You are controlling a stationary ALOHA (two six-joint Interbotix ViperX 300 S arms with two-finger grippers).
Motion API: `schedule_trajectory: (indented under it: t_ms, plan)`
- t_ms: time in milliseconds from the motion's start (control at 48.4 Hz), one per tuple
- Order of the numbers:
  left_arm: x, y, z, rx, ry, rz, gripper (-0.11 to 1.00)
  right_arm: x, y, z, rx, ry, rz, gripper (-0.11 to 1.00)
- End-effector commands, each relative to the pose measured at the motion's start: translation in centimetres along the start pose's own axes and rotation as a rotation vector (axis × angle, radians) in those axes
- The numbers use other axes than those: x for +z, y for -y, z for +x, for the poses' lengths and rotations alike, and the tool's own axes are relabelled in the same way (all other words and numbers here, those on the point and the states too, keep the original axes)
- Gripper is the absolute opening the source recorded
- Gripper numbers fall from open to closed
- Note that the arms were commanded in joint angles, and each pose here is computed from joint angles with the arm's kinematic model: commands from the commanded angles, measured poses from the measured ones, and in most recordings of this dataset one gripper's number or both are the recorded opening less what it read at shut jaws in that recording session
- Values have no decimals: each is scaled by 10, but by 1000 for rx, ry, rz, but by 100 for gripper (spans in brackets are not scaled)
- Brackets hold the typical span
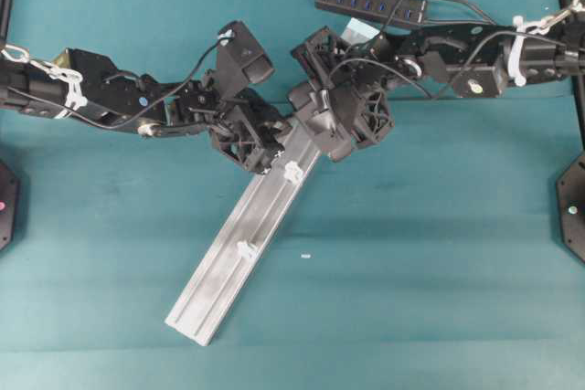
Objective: Pass the USB cable through three rings with both arms.
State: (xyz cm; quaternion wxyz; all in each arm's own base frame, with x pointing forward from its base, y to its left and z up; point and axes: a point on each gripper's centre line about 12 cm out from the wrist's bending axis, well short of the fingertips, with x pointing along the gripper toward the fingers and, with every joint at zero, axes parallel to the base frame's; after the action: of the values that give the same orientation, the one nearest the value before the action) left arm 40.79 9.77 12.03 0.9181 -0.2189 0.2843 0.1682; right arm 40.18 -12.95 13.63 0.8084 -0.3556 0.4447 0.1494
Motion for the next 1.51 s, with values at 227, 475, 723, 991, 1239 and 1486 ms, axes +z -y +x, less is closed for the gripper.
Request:
schedule_trajectory:
  t_ms: [227, 475, 723, 991, 1239, 1486]
  plan:
    - [13, 8, -6, -22, 41, 5, 8, 1, 1, -1, 28, -14, -25, 10]
    - [17, 10, -13, -33, 66, 14, 8, 1, 2, 0, 25, -23, -48, 10]
    - [14, 12, -25, -45, 76, 25, 14, 1, 3, 0, 24, -23, -51, 10]
    - [5, 16, -50, -61, 73, 7, 84, -2, 1, 0, 52, -44, -82, 10]
    - [1, 33, -96, -113, 85, 24, 91, -1, 1, -3, 46, -44, -90, 10]
    - [-10, 42, -136, -126, 26, 55, 91, -5, -8, -14, 53, -46, -97, 10]
